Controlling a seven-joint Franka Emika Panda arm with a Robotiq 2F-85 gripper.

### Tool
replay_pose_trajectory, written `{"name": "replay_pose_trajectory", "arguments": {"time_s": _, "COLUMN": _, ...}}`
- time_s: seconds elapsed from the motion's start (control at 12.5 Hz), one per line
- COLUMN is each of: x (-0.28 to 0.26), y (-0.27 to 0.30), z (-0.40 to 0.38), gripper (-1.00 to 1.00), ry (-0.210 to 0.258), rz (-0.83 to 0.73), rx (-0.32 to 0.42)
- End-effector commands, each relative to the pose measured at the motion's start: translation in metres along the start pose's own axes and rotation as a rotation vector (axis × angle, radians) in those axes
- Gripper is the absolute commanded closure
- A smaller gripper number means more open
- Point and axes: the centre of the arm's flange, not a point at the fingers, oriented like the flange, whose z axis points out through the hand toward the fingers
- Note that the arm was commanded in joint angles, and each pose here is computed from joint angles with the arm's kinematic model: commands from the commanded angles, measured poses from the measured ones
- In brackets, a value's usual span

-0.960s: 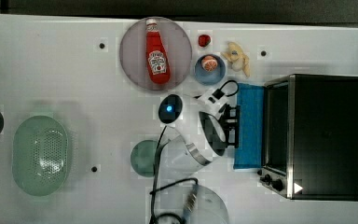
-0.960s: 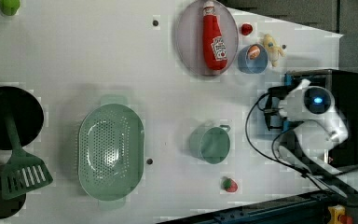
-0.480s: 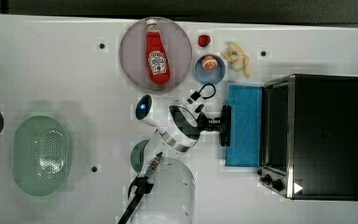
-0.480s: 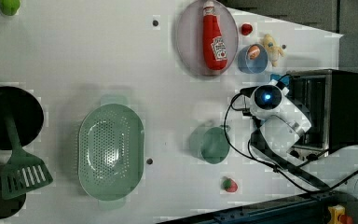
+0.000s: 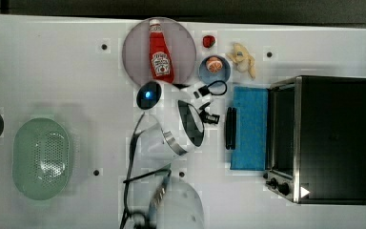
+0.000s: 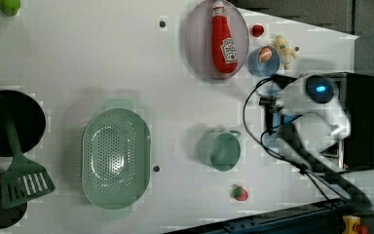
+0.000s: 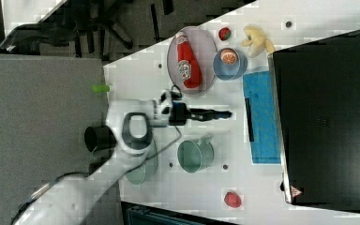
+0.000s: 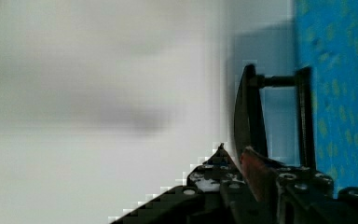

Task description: Flap open oven.

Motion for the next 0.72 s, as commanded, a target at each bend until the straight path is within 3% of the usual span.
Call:
{"name": "replay_pose_trajectory", "arguments": {"time_s": 0.08, "x": 0.029, "y": 0.058, "z": -0.093, "gripper": 0.65, "ry": 0.075, "rz": 0.24, "rx": 0.159}}
{"name": "replay_pose_trajectory", "arguments": {"time_s": 0.4, "x": 0.028, "y": 0.122, "z": -0.163, "gripper": 0.65, "ry": 0.007, "rz": 0.474, "rx": 0.375}}
{"name": "replay_pose_trajectory", "arguments": {"time_s": 0.72, "x": 0.002, "y": 0.17, "z": -0.236, "gripper": 0.65, "ry": -0.085, "rz": 0.509, "rx": 0.441}}
